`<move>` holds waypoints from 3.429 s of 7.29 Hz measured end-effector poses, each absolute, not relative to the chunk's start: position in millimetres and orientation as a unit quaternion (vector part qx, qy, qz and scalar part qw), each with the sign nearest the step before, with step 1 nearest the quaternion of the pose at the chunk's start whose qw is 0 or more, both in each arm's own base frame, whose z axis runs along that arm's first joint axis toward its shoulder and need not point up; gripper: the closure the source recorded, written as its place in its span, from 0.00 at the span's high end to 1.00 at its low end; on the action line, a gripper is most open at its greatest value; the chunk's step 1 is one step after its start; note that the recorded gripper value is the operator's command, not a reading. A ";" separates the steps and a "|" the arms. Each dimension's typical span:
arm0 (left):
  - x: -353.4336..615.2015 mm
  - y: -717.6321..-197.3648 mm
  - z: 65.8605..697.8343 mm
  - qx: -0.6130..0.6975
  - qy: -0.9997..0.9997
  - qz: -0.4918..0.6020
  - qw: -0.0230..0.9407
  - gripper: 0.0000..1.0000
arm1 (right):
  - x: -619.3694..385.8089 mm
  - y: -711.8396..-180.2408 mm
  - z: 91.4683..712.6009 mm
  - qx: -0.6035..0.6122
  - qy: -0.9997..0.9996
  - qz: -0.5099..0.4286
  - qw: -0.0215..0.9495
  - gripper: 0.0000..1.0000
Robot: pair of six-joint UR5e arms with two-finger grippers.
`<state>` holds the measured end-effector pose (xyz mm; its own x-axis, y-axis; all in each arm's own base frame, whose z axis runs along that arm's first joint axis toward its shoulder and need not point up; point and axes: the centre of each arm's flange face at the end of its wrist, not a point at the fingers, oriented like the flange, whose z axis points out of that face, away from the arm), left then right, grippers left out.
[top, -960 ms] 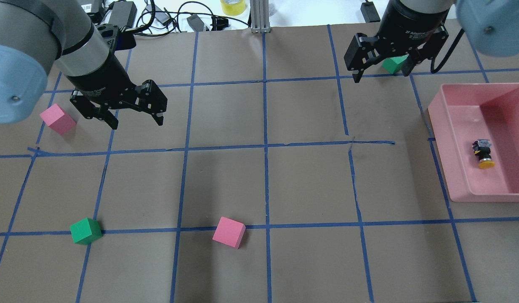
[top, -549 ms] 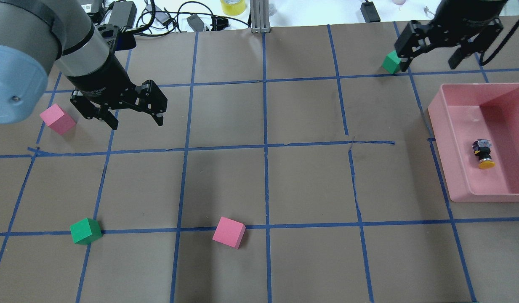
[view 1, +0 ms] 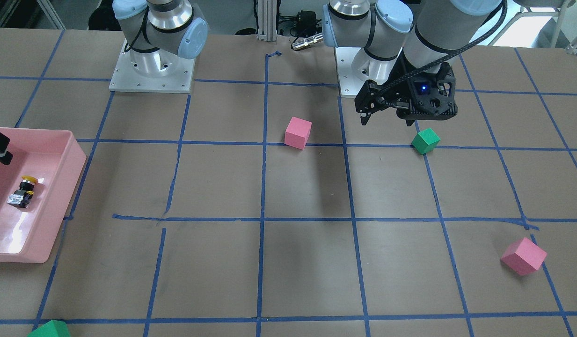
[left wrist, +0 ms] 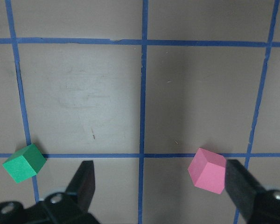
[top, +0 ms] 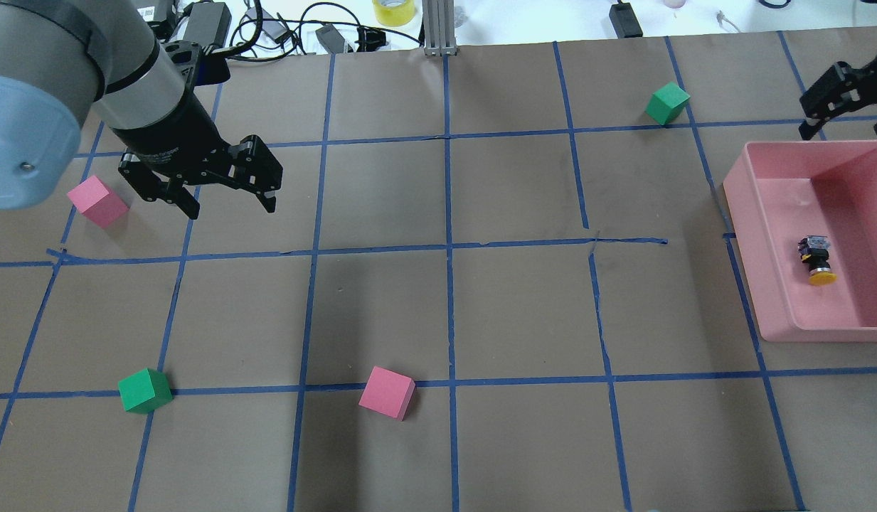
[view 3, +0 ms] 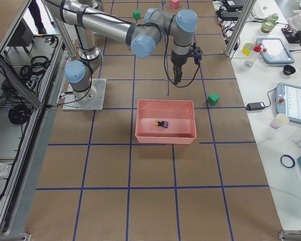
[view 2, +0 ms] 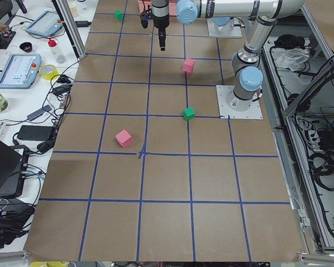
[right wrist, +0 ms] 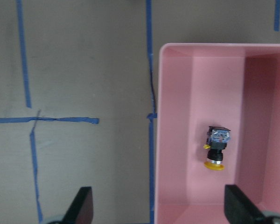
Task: Align button upright
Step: 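Move the right gripper down into the pink tray over the button switch, then close the right gripper on the black button switch's body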
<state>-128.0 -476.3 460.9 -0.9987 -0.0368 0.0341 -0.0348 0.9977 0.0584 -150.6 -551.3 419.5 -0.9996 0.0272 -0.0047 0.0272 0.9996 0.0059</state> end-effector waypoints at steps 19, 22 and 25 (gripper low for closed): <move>-128.4 -475.7 461.6 0.019 -0.999 -0.028 0.019 1.00 | -223.6 -496.6 213.2 0.040 0.999 -0.011 -0.015 0.98; -128.5 -475.5 461.7 0.019 -0.999 -0.028 0.020 1.00 | -226.5 -501.2 200.2 0.042 0.999 -0.020 -0.019 0.97; -128.3 -475.7 461.4 0.018 -0.999 -0.028 0.019 1.00 | -225.6 -502.7 189.5 0.043 0.999 -0.018 -0.007 0.67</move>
<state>-128.3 -475.7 461.4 -0.9986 -0.0369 0.0369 -0.0348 0.9978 0.0573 -225.6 -502.7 189.5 -0.9963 0.0853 0.0122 0.0848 0.9957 -0.0364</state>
